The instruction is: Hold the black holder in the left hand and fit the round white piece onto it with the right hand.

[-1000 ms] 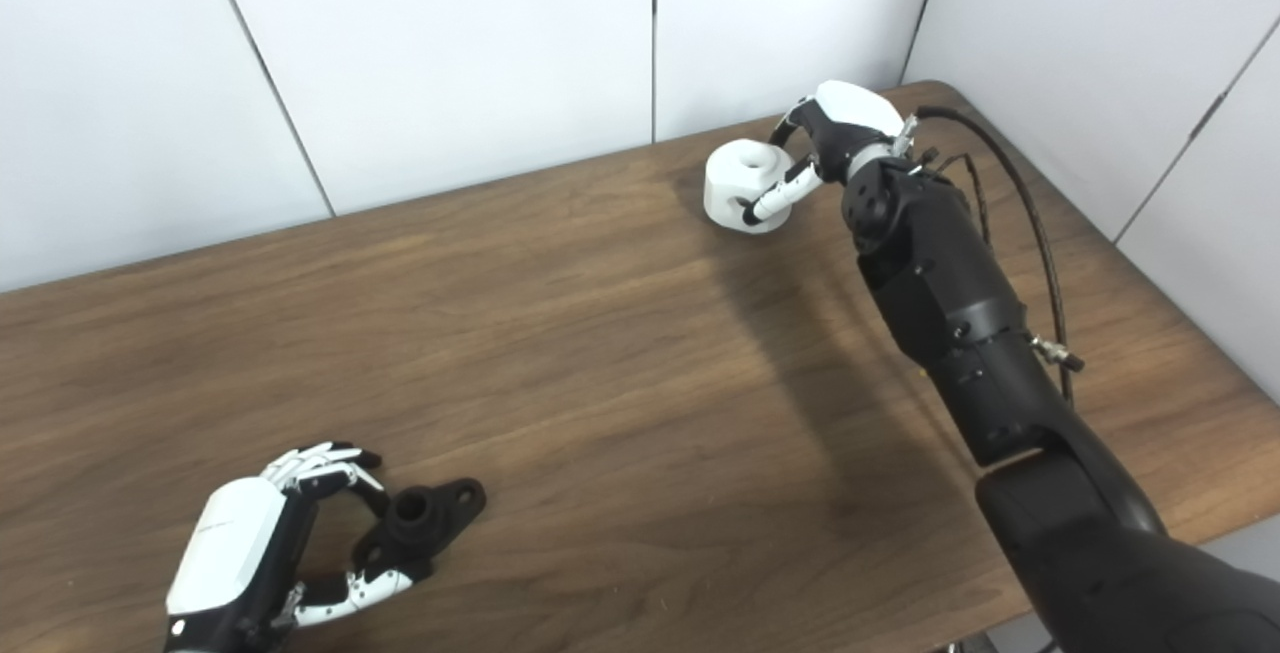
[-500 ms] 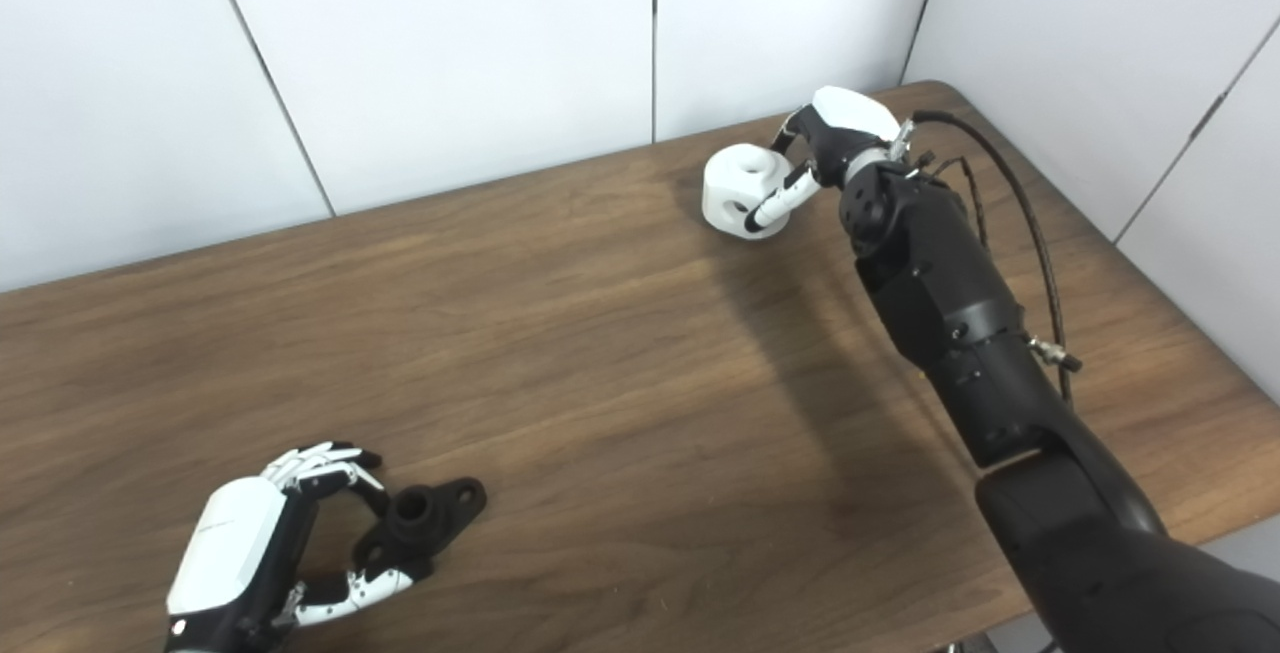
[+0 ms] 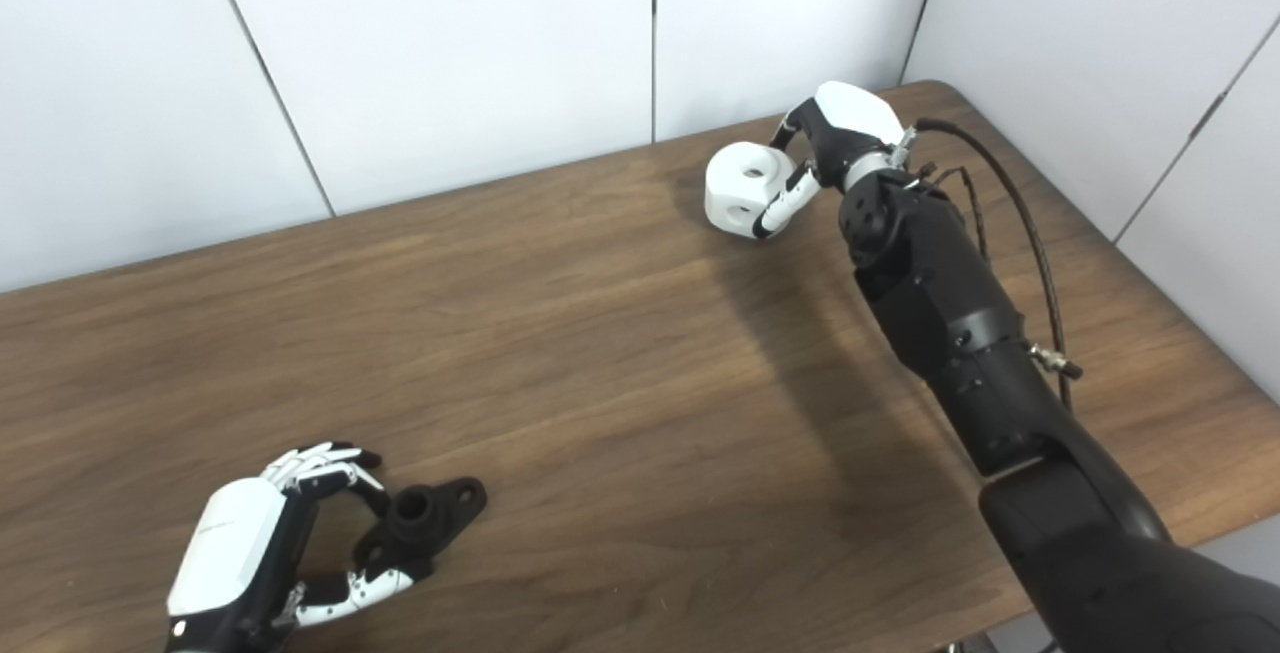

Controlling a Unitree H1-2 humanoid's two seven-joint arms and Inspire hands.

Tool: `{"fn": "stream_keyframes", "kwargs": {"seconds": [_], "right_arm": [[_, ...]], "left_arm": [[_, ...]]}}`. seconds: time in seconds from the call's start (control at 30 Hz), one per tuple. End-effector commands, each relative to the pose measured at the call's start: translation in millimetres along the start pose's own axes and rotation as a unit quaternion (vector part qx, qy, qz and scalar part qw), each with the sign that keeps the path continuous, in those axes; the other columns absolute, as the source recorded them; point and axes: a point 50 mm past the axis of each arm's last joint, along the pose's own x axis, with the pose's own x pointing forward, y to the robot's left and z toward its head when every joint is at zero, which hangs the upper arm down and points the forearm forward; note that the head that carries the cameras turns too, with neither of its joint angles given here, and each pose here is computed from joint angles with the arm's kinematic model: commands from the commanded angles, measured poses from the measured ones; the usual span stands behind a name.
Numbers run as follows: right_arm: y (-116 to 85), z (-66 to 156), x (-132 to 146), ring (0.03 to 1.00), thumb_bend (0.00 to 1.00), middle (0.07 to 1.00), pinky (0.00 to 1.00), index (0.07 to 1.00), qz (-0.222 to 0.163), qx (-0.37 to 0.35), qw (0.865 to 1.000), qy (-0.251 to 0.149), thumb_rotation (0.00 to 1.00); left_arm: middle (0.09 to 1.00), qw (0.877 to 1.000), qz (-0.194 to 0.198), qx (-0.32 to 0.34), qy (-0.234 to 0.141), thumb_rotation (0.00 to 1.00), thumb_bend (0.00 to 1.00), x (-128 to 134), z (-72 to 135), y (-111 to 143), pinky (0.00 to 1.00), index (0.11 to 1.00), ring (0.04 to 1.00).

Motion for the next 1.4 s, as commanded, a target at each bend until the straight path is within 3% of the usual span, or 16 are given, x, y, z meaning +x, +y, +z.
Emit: {"fn": "stream_keyframes", "kwargs": {"seconds": [0.0, 0.4, 0.63, 0.9, 1.0, 1.13, 1.37], "right_arm": [[-34, 5, 2, 1.000, 0.52, 0.839, 1.00, 0.485, -0.058, -0.010, 0.998, -0.024, 0.14], [-46, 22, -19, 0.990, 0.52, 0.849, 1.00, 0.485, -0.076, 0.013, 0.994, -0.081, 0.14], [-60, 48, -41, 0.967, 0.52, 0.862, 1.00, 0.485, -0.038, 0.015, 0.991, -0.125, 0.15], [-68, 81, -71, 0.884, 0.53, 0.752, 0.95, 0.484, -0.009, -0.005, 0.982, -0.191, 0.14], [-67, 93, -85, 0.889, 0.53, 0.775, 0.93, 0.484, 0.010, -0.012, 0.976, -0.216, 0.14], [-63, 107, -101, 0.913, 0.53, 0.816, 0.99, 0.483, 0.031, -0.004, 0.970, -0.241, 0.14], [-57, 126, -131, 0.963, 0.53, 0.846, 1.00, 0.482, 0.061, -0.001, 0.958, -0.280, 0.14]], "left_arm": [[0.751, 1.000, 0.007, 0.010, -0.002, 0.04, 0.52, 0, 1, 3, 0.87, 0.487, 0.833], [0.747, 1.000, 0.003, 0.014, -0.004, 0.04, 0.52, 0, 3, 0, 0.87, 0.487, 0.824], [0.745, 1.000, 0.003, 0.016, -0.006, 0.04, 0.52, 1, 3, -3, 0.87, 0.487, 0.824], [0.752, 1.000, -0.001, 0.019, -0.007, 0.04, 0.52, 2, 10, -8, 0.88, 0.487, 0.836], [0.755, 1.000, -0.002, 0.021, -0.007, 0.04, 0.52, 3, 12, -10, 0.89, 0.487, 0.841], [0.759, 1.000, -0.002, 0.022, -0.007, 0.04, 0.52, 5, 16, -14, 0.90, 0.487, 0.847], [0.767, 1.000, -0.003, 0.020, -0.008, 0.04, 0.52, 9, 23, -21, 0.91, 0.487, 0.860]]}}
